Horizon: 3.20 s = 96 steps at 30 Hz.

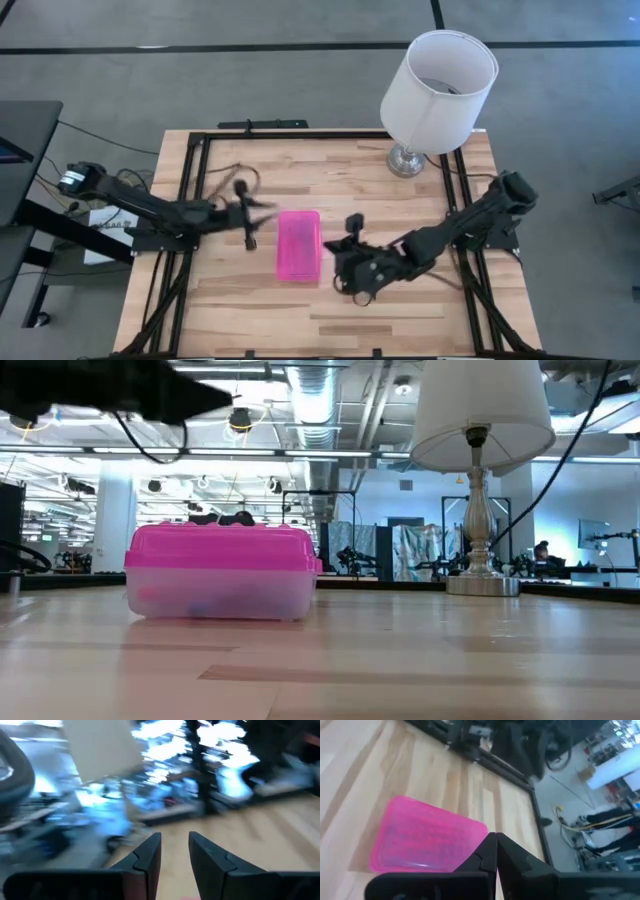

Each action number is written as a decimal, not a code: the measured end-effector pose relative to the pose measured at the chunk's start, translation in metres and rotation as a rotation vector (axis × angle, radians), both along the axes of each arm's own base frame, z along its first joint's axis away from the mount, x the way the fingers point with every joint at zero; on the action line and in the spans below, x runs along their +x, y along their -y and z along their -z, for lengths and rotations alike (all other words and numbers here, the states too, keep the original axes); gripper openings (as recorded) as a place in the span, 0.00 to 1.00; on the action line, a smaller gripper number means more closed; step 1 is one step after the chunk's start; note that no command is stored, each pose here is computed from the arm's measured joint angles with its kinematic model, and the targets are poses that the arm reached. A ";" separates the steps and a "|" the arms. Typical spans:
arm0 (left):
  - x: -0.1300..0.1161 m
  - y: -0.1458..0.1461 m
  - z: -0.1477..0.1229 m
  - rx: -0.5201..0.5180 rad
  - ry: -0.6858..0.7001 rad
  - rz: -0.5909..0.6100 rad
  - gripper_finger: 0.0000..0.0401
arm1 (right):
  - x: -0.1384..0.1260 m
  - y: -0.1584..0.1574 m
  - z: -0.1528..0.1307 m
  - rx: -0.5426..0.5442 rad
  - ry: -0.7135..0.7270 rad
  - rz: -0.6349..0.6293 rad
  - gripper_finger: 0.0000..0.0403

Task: Pick & place school supplies into a supply box
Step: Return to Home Position

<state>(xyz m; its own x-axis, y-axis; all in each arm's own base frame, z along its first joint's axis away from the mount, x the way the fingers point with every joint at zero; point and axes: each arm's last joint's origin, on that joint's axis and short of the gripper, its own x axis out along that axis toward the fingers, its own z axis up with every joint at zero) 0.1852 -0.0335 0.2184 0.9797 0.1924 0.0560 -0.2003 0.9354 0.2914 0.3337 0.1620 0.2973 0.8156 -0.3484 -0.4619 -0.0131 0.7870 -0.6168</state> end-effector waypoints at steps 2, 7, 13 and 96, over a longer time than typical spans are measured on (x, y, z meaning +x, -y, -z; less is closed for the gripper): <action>-0.010 -0.005 -0.012 -0.003 0.063 -0.097 0.24 | -0.012 0.012 -0.006 0.022 0.025 0.027 0.00; -0.036 -0.012 -0.026 0.004 0.077 -0.119 0.24 | -0.048 0.050 0.004 0.121 0.083 0.075 0.00; -0.062 -0.016 -0.021 -0.041 -0.005 -0.039 0.24 | -0.092 0.088 0.036 0.248 0.342 0.011 0.00; -0.088 -0.045 0.049 -0.076 0.003 -0.005 0.24 | -0.236 0.160 0.128 0.390 0.639 -0.104 0.00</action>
